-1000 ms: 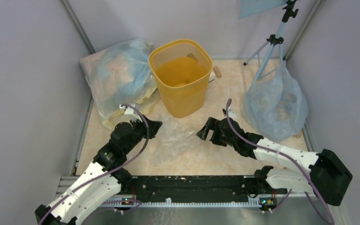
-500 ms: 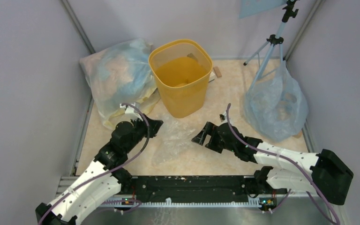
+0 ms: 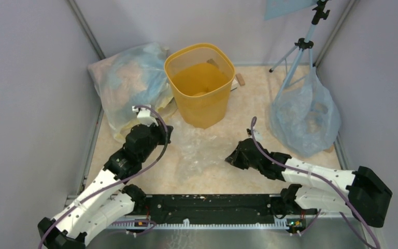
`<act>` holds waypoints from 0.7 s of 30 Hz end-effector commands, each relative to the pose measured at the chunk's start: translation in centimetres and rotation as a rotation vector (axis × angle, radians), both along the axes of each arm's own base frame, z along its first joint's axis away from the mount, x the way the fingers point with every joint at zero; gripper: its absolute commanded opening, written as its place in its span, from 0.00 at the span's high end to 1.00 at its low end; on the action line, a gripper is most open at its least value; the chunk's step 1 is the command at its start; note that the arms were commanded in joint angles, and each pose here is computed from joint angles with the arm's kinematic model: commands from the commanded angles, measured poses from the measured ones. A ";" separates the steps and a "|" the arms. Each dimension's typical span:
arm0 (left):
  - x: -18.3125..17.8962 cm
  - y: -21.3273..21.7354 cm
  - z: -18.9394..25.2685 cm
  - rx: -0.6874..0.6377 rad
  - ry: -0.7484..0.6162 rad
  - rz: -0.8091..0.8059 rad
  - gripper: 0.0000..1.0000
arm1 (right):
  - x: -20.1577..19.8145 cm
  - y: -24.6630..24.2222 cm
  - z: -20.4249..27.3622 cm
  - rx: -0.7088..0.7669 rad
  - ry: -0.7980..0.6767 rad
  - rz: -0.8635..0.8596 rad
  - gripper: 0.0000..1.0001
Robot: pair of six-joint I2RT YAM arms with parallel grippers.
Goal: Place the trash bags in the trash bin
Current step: Unfold the trash bag at the center of the board.
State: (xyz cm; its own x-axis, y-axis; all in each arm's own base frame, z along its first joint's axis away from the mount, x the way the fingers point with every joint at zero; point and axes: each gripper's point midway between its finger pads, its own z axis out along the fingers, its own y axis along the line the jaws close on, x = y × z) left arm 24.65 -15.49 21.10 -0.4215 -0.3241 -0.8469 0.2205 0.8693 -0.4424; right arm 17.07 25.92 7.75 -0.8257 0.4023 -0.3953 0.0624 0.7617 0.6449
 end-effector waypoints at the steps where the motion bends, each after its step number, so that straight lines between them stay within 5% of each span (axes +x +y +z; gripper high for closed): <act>1: 1.6 3.6 4.6 0.115 -0.105 0.150 1.00 | 1.9 -5.7 -0.6 -0.170 -0.071 -0.134 1.00; 13: 3.2 6.3 3.8 0.141 -0.006 0.277 1.00 | 2.4 -16.2 -0.7 -0.499 -0.119 -0.414 1.00; 21: 3.3 6.6 4.7 0.116 -0.008 0.270 1.00 | 3.3 -17.4 2.5 -0.499 -0.220 -0.461 1.00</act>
